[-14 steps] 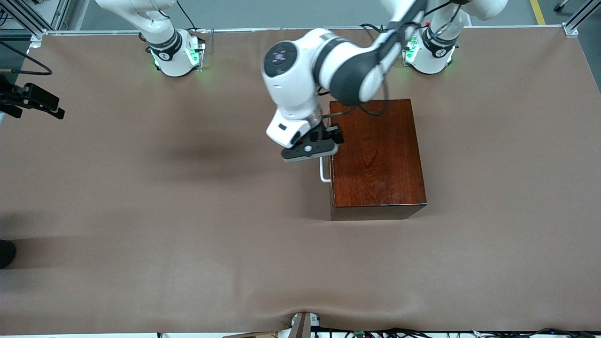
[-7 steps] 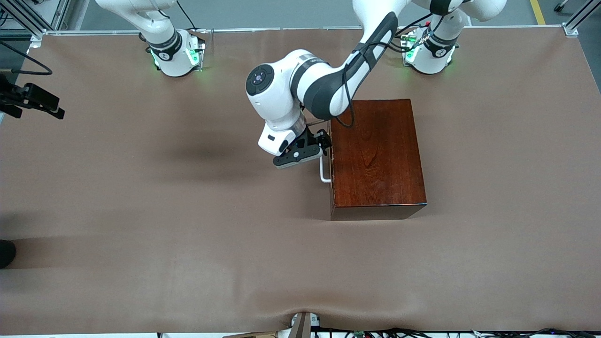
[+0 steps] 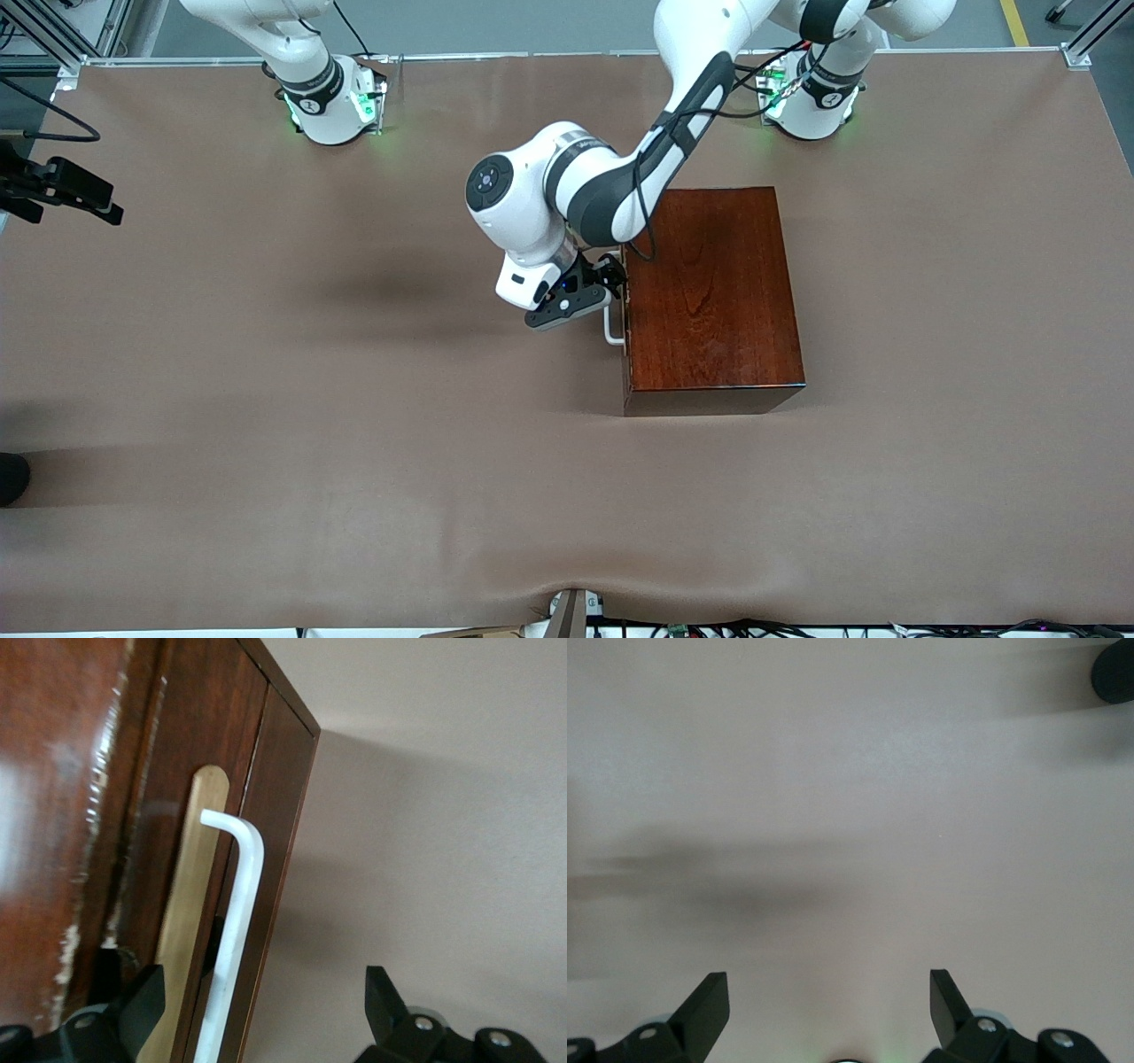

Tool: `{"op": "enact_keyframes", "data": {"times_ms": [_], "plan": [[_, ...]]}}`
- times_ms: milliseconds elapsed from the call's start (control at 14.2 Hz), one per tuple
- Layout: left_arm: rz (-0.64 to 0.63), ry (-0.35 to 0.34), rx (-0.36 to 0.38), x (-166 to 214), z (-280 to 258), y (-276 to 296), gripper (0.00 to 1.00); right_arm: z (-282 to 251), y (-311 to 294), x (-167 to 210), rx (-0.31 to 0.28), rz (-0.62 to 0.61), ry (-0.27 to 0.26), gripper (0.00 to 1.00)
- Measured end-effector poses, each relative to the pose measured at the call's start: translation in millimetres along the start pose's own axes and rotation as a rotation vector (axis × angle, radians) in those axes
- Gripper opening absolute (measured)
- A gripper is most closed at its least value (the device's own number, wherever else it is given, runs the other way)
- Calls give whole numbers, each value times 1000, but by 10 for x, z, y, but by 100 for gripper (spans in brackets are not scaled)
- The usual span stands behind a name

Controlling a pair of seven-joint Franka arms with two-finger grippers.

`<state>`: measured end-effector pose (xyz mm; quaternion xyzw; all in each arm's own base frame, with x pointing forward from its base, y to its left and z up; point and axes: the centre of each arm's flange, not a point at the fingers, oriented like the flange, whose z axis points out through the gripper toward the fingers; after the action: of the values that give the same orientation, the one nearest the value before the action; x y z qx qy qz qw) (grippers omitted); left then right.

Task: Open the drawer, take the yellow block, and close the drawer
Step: 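Reach the left gripper over the box to the white drawer handle, then pull the drawer handle outward with the left gripper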

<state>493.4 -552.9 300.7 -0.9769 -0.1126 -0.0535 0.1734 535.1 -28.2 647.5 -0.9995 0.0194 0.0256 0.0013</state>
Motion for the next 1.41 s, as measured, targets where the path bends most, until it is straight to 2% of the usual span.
{"op": "enact_keyframes", "data": {"times_ms": [282, 988, 1412], "plan": [[12, -4, 16, -62, 122, 60, 100, 0, 2, 0, 0, 0, 0, 100], [28, 29, -29, -144, 71, 171, 100, 1, 4, 0, 0, 1, 0, 100], [-25, 45, -75, -178, 9, 239, 100, 1, 5, 0, 0, 1, 0, 100]]}}
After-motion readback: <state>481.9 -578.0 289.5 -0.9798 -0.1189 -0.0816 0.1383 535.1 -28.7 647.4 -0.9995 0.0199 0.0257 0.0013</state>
